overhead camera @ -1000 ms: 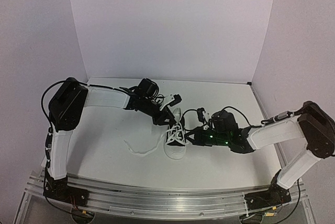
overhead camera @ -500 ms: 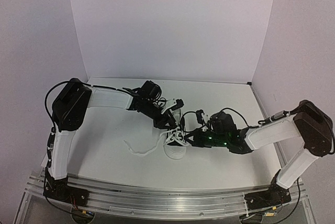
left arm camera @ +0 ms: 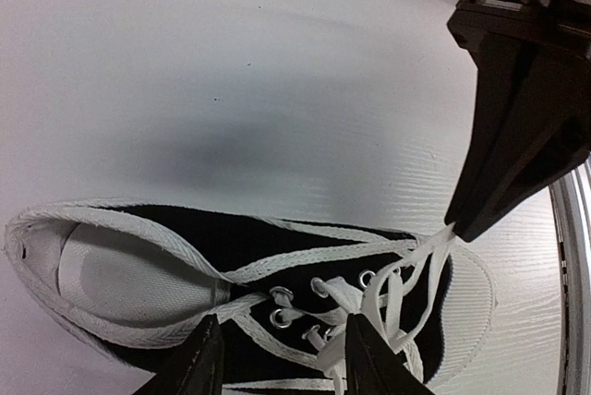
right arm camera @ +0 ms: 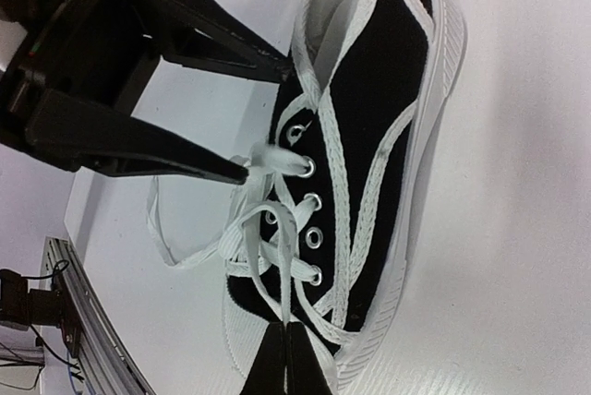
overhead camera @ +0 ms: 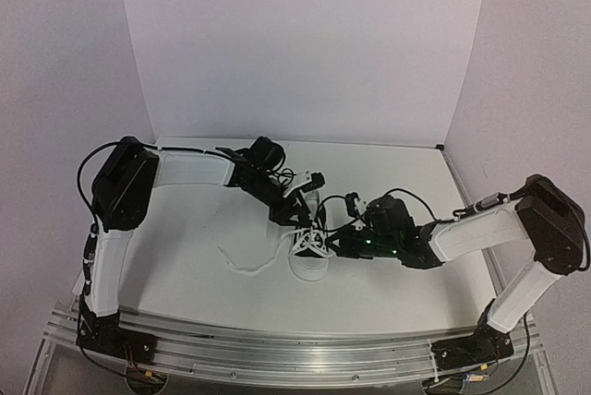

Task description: Tie the shoes

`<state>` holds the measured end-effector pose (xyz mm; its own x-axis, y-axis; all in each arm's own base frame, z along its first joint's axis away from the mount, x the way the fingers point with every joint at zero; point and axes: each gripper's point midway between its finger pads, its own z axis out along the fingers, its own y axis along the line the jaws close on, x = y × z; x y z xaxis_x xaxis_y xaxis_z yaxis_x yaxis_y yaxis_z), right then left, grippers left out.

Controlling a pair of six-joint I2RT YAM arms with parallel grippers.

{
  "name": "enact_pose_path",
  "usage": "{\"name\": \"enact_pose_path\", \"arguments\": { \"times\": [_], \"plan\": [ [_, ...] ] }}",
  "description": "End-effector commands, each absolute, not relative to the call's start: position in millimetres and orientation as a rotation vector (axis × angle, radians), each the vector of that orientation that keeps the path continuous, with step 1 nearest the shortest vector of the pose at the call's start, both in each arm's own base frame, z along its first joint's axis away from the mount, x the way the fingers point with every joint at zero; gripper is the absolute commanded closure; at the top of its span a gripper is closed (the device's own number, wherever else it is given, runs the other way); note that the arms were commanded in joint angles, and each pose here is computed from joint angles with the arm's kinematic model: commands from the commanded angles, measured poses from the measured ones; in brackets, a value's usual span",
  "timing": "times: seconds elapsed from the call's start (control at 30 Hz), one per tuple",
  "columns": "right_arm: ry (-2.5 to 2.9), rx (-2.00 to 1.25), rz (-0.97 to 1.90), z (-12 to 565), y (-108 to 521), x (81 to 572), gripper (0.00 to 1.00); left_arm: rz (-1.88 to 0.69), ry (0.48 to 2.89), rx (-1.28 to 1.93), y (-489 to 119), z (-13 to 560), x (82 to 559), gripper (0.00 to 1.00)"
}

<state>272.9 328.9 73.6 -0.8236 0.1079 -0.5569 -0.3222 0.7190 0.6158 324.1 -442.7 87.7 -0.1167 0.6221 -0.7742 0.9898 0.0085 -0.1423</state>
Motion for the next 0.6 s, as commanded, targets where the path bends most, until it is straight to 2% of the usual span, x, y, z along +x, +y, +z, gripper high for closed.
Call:
{"name": "enact_pose_path", "arguments": {
  "times": [0.0, 0.2, 0.3, 0.4, 0.47, 0.5, 0.57],
  "plan": [
    [2.344, -0.127, 0.942, 75.6, 331.4, 285.6, 1.00, -0.982, 1.663, 1.714, -441.0, 120.4, 310.6, 0.54],
    [2.344, -0.135, 0.949, 76.5, 334.7, 286.5, 1.00, -0.961, 1.658, 1.759, -447.4, 104.3, 304.6, 0.55],
    [2.345, -0.142, 0.955, 76.6, 336.5, 286.4, 1.00, -0.926, 1.670, 1.743, -452.3, 101.1, 314.3, 0.64],
    [2.345, -0.144, 0.962, 77.2, 337.9, 286.8, 1.00, -0.878, 1.683, 1.733, -452.7, 97.5, 322.0, 0.84],
    [2.343, -0.148, 0.963, 78.0, 338.4, 287.1, 1.00, -0.852, 1.685, 1.736, -451.4, 96.7, 324.5, 0.94],
    [2.341, -0.151, 0.963, 78.8, 339.0, 287.3, 1.00, -0.844, 1.687, 1.742, -450.2, 96.8, 324.6, 0.98],
    [2.340, -0.155, 0.964, 78.8, 340.1, 288.0, 1.00, -0.833, 1.692, 1.752, -447.8, 98.7, 323.9, 1.00]
  ]
}}
